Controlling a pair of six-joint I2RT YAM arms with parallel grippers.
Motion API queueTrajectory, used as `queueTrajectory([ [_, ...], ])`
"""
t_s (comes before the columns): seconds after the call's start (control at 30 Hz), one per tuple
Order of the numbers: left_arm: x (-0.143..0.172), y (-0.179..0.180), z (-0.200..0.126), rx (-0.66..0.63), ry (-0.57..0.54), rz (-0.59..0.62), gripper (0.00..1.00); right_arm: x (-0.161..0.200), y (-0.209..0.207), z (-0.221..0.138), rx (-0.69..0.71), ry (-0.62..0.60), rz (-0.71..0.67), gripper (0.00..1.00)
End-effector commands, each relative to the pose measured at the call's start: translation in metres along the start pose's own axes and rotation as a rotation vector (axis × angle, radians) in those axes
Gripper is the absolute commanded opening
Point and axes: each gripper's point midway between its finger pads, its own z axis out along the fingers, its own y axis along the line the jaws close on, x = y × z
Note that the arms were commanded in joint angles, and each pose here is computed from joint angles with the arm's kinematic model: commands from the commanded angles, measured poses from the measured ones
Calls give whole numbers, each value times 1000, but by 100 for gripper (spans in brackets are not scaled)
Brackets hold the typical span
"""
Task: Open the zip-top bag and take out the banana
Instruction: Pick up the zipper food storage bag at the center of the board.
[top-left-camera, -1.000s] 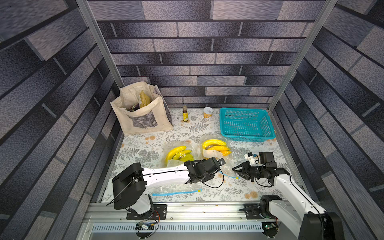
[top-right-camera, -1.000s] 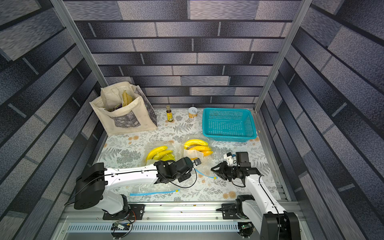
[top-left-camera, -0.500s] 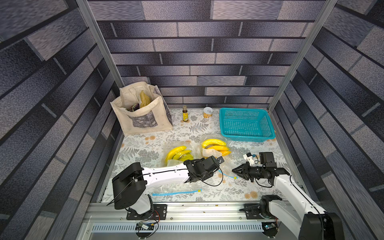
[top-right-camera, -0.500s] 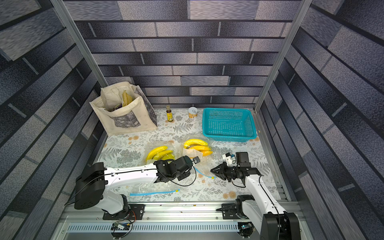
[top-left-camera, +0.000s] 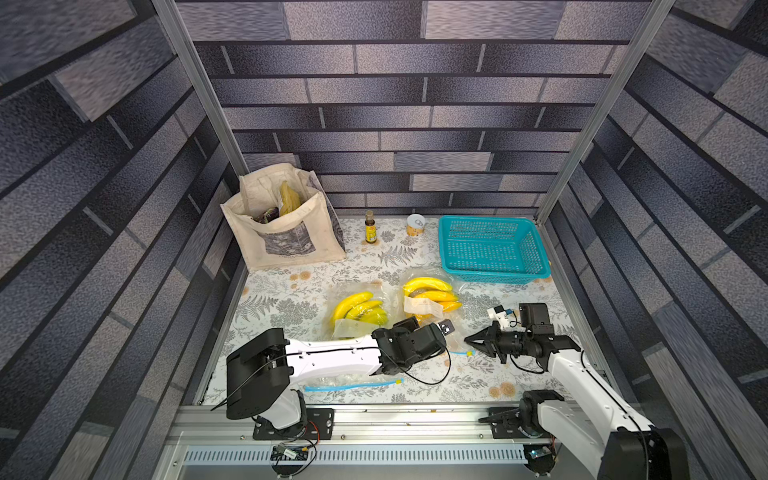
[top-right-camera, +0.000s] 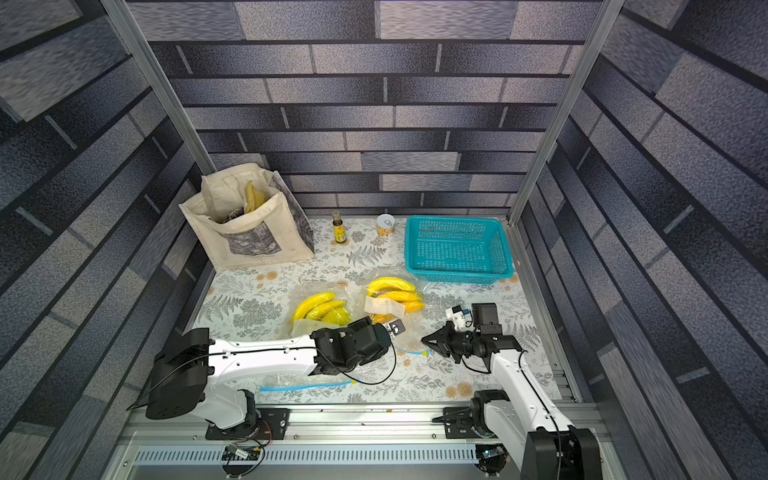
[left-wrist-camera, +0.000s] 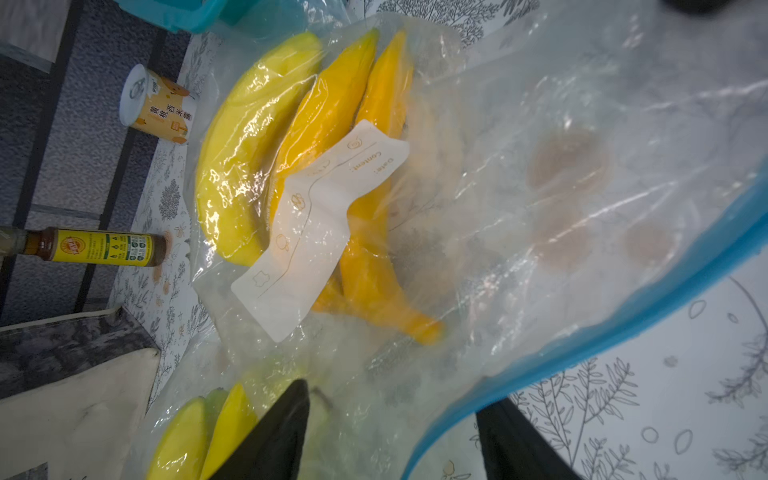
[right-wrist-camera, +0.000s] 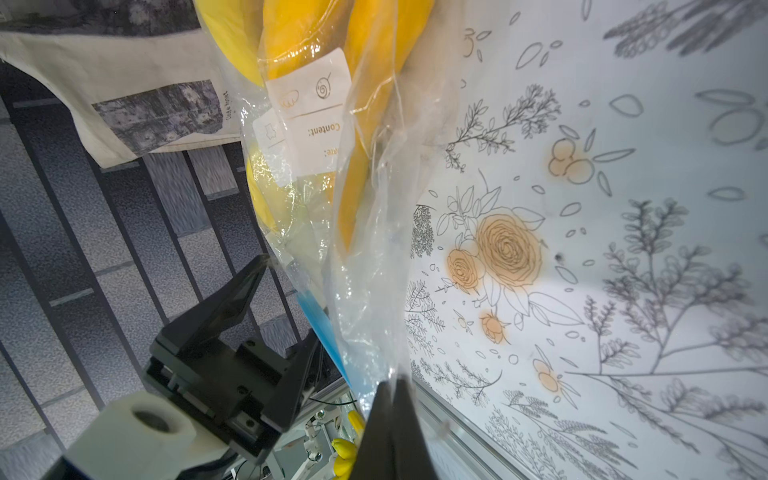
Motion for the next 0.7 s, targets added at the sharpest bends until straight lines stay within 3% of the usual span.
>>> queueTrajectory([
  [0.0,-35,7,-30,-99,-127,36,72,-8,10,-2,-5,-33,32,0],
  [0.27,-80,-31,-54,-121,-236,122,73,-12,6,-1,-16,-69,172,0],
  [0.67,-84,-81,-18,-70,-188,187,73,-12,5,-2,-36,-94,246,0],
])
